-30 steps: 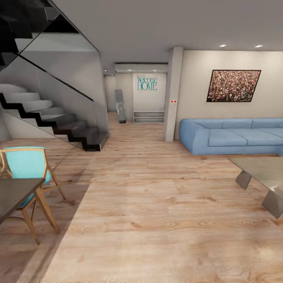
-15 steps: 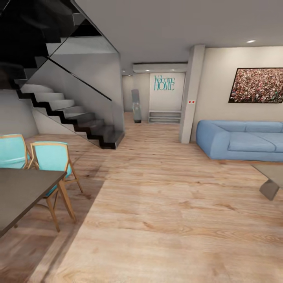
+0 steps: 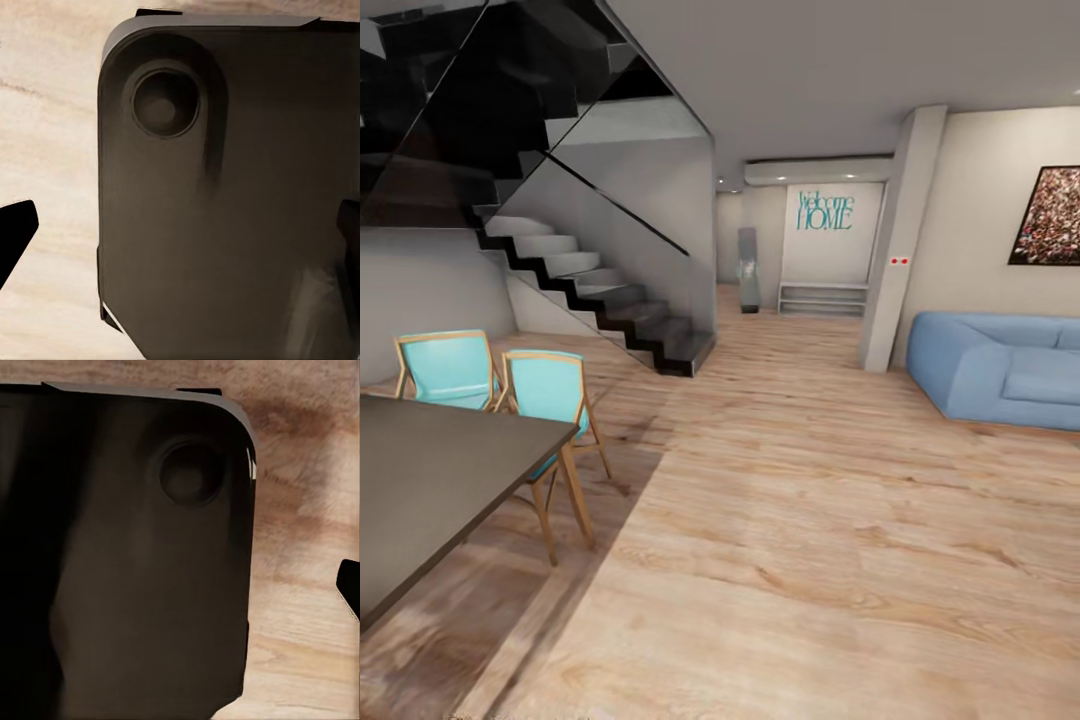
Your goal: In the kitchen, take the popcorn bag from the countertop, put it into the microwave, and heat it until the popcorn is cooked so the cooked popcorn ends up inside the bag.
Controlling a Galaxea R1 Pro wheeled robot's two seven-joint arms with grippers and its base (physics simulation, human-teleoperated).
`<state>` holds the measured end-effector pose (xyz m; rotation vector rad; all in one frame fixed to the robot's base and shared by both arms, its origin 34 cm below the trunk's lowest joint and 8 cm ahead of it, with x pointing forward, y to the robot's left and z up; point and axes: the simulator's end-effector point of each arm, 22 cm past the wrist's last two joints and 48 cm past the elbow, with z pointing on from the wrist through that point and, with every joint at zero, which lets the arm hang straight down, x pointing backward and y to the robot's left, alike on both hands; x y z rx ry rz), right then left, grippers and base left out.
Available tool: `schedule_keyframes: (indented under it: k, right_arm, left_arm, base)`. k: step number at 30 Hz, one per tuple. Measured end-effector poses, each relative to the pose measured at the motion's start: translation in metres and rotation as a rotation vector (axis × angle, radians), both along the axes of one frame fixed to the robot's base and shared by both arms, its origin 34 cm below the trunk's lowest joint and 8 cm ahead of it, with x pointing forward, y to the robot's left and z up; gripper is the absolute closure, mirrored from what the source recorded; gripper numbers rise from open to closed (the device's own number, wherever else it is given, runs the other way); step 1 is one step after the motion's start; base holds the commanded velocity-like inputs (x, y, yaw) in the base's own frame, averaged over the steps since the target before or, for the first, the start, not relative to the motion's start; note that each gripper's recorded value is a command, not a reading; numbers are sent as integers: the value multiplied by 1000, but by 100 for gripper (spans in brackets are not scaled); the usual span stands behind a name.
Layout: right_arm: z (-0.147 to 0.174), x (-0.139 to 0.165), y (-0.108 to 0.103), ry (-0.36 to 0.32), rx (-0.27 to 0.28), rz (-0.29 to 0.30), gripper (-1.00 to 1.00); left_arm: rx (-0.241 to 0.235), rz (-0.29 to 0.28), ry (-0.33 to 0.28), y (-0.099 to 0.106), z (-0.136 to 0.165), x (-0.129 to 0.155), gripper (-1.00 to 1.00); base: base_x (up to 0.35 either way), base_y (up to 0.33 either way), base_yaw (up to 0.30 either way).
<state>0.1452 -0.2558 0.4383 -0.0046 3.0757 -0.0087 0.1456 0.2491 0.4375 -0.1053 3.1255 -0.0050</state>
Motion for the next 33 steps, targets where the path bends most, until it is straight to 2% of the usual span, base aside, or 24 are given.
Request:
schedule_keyframes:
  k: [33]
  right_arm:
    - [0,1,0,-6,-1,1,-100]
  left_arm:
    - [0,1,0,1,0,0,-100]
  base:
    - [0,0,282]
